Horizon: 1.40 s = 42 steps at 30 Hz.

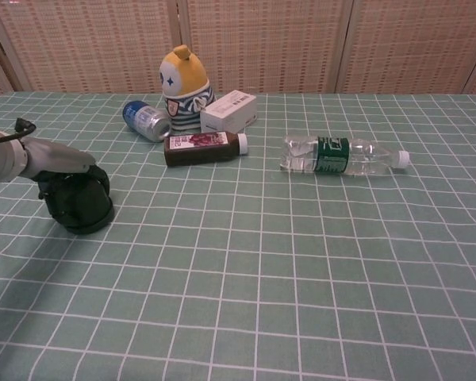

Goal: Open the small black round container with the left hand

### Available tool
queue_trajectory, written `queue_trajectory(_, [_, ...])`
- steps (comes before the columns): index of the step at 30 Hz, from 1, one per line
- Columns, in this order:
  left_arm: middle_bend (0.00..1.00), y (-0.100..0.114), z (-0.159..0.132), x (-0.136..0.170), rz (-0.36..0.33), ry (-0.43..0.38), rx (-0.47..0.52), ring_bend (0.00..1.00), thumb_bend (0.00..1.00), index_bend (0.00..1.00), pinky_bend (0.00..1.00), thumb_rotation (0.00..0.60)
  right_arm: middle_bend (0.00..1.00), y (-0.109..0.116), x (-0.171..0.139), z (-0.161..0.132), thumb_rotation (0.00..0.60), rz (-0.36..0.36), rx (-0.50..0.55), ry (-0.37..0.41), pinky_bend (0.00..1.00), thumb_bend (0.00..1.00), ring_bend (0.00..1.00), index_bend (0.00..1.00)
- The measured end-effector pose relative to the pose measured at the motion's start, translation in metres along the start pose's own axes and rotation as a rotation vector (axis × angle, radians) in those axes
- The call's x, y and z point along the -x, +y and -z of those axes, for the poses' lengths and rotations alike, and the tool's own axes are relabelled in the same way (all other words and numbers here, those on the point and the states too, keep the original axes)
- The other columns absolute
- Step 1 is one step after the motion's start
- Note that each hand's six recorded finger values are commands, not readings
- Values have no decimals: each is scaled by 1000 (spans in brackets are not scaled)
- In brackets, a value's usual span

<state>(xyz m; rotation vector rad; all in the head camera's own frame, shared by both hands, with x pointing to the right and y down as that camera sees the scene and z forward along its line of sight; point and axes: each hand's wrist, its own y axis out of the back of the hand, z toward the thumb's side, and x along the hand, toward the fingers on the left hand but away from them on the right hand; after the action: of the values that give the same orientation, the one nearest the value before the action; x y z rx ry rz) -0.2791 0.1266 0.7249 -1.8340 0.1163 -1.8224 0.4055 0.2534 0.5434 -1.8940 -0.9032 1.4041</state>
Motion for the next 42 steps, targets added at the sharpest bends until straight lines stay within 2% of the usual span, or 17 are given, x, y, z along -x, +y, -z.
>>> queue_trajectory(5, [668,-3,6,7,-16,-8,29,609,394,544,800,600,0,-1,-1,-1,600,-2,-1,5,0,152,0,0])
queue_trajectory(12, [711,12,14,17,-77,-36,96,645,425,578,821,600,0,-1,-2,-2,600,-2,0,9,0,152,0,0])
queue_trajectory(15, [717,20,15,21,-98,-66,164,648,435,582,823,600,0,-3,-1,-2,600,-6,-3,9,0,152,0,0])
queue_trajectory(18, [719,29,14,25,-127,-110,283,652,439,578,824,600,0,-3,-1,-2,600,-7,-6,8,0,152,0,0])
queue_trajectory(21, [710,39,12,29,-169,-172,449,649,441,566,823,600,0,-3,-1,-2,600,-5,-6,5,0,152,0,0])
queue_trajectory(24, [700,49,11,34,-212,-247,656,642,439,560,814,600,0,-5,0,-1,600,-12,-9,4,0,153,0,0])
queue_trajectory(27, [696,58,14,39,-249,-329,902,640,438,558,810,600,0,-6,1,-2,600,-18,-14,2,0,152,0,0])
queue_trajectory(28, [697,60,16,41,-257,-364,1011,641,438,561,808,600,0,-7,1,-2,600,-18,-15,2,0,152,0,0])
queue_trajectory(34, [699,71,31,51,-255,-551,1563,640,440,566,803,600,0,-6,0,-2,600,-14,-18,0,0,152,0,0])
queue_trajectory(37, [702,74,41,57,-247,-639,1726,640,439,569,803,600,0,-6,-1,-2,600,-12,-19,2,0,152,0,0])
queue_trajectory(40, [709,74,42,61,-213,-702,1777,640,438,573,805,600,0,-5,-1,-2,600,-10,-15,1,0,152,0,0])
queue_trajectory(42, [708,72,44,60,-201,-707,1783,641,438,568,806,600,0,-4,-1,-2,600,-9,-12,-2,0,152,0,0])
